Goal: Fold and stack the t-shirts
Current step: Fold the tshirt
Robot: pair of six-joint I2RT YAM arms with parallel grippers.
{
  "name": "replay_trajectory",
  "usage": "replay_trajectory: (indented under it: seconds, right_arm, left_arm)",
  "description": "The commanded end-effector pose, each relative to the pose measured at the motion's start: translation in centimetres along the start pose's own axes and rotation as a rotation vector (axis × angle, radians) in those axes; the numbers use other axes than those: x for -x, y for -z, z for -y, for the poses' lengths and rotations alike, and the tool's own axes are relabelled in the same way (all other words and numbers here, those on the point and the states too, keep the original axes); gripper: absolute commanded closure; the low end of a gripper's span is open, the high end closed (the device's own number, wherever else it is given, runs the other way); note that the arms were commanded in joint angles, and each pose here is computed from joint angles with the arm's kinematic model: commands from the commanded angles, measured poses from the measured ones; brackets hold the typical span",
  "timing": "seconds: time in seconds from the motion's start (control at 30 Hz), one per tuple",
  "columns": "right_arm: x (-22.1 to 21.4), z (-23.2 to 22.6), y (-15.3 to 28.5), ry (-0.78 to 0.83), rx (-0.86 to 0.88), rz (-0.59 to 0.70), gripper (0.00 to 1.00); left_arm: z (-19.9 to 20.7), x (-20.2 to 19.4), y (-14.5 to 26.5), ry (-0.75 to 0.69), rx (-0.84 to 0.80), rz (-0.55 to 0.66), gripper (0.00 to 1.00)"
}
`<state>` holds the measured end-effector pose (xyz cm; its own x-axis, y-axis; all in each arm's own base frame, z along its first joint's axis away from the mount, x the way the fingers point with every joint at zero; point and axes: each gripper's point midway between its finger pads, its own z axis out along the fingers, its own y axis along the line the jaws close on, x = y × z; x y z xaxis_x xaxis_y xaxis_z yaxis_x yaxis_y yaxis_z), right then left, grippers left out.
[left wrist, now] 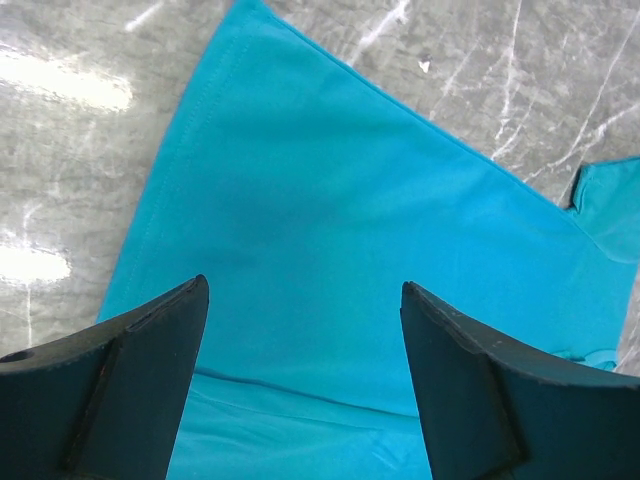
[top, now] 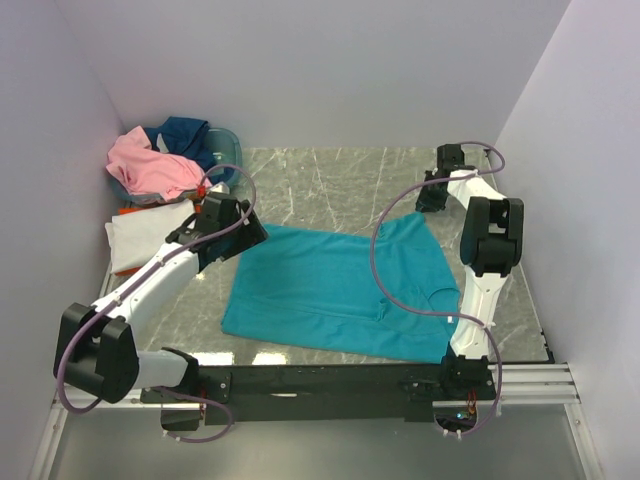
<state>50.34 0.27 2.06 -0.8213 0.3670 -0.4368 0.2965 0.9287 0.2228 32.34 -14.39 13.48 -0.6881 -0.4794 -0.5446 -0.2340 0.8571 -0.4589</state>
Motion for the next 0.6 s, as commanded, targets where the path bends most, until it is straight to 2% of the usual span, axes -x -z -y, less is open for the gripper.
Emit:
replay_trajectory:
  seconds: [0.0, 0.23, 0.33, 0.57]
  right_arm:
    - [-1.7, -0.4, 0.6, 0.022, 0.027, -0.04, 0.71]
    - [-2.5, -0.2, 0.8, 0.03, 0.024, -0.055, 0.71]
    - [-2.8, -0.2, 0.7, 0.032, 0.029, -0.062, 0.75]
    - [-2.8, -0.9, 1.2, 0.036, 0.059, -0.069, 0.97]
  left_arm:
    - [0.4, 1.2, 0.0, -0.006, -0.026, 0.023, 0.16]
    - [0.2, 1.0, -0.3, 0.006, -0.037, 0.01, 0.16]
    - [-0.1, 0.6, -0.7, 0.007, -0.036, 0.002, 0.16]
    - [-0.9, 2.6, -2.5, -0.019, -0.005, 0.005, 0.16]
